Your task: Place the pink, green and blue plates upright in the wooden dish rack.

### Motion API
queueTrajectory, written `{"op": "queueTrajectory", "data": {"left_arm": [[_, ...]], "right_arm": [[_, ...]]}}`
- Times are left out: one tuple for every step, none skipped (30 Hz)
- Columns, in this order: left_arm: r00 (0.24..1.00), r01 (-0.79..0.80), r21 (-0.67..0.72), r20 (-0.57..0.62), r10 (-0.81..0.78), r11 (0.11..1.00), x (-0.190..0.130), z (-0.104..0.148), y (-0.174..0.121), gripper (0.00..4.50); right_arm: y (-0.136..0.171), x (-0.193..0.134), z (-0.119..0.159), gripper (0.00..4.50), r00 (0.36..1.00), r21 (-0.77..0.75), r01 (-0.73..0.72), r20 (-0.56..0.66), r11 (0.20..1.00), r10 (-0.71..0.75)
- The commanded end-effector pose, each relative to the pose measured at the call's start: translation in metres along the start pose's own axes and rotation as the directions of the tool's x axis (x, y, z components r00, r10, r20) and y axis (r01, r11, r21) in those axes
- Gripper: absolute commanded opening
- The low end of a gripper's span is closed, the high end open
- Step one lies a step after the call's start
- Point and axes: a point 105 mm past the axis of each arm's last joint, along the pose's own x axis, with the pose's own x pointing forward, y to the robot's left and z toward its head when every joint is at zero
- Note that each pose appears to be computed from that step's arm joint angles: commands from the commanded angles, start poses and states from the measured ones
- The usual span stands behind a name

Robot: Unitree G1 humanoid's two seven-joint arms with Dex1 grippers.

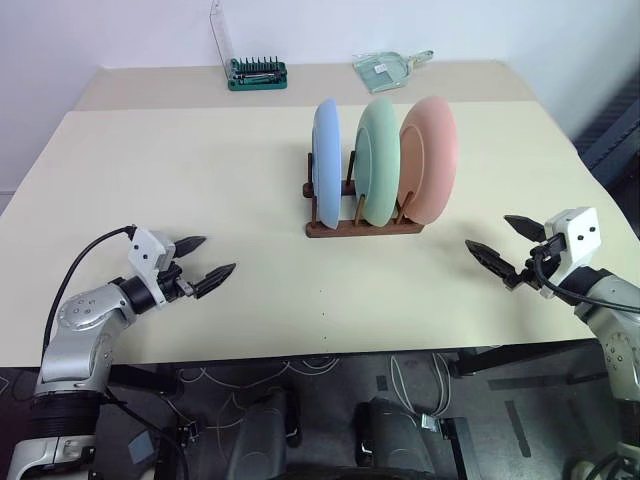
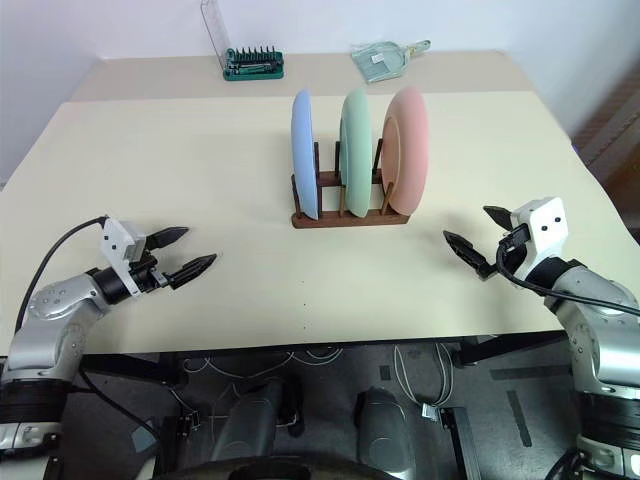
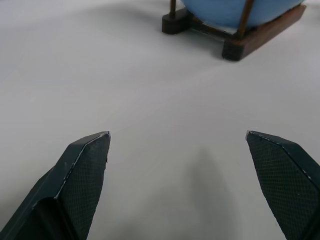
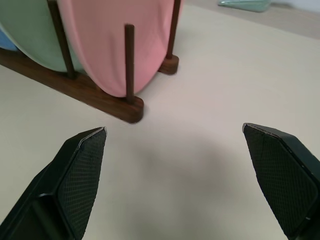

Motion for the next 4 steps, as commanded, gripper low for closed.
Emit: {"op": "queueTrajectory", "data": {"left_arm": [[0.998, -0.051, 0.022, 0.032, 0.050, 0.998, -0.0061, 0.0041, 0.0095, 4.50], [0.998, -0.054, 0.021, 0.033, 0.053, 0.998, -0.0061, 0.0033, 0.0096, 4.50], [0.998, -0.053, 0.022, 0.033, 0.053, 0.998, -0.0059, 0.0025, 0.0090, 4.50], [0.998, -0.053, 0.021, 0.034, 0.052, 0.998, -0.0057, 0.0020, 0.0085, 4.50]], "right_arm": [[0.0010, 0.0004, 0.0072, 4.46, 1.000, -0.012, -0.004, 0.027, 1.000, 0.004], [0.0001, 0.0006, 0.0071, 4.46, 1.000, -0.010, -0.002, 0.026, 1.000, 0.003], [-0.0012, 0.0015, 0.0069, 4.46, 1.000, -0.009, 0.000, 0.026, 1.000, 0.000], [-0.0021, 0.0032, 0.0069, 4.46, 1.000, -0.011, 0.003, 0.024, 1.000, -0.003]]}}
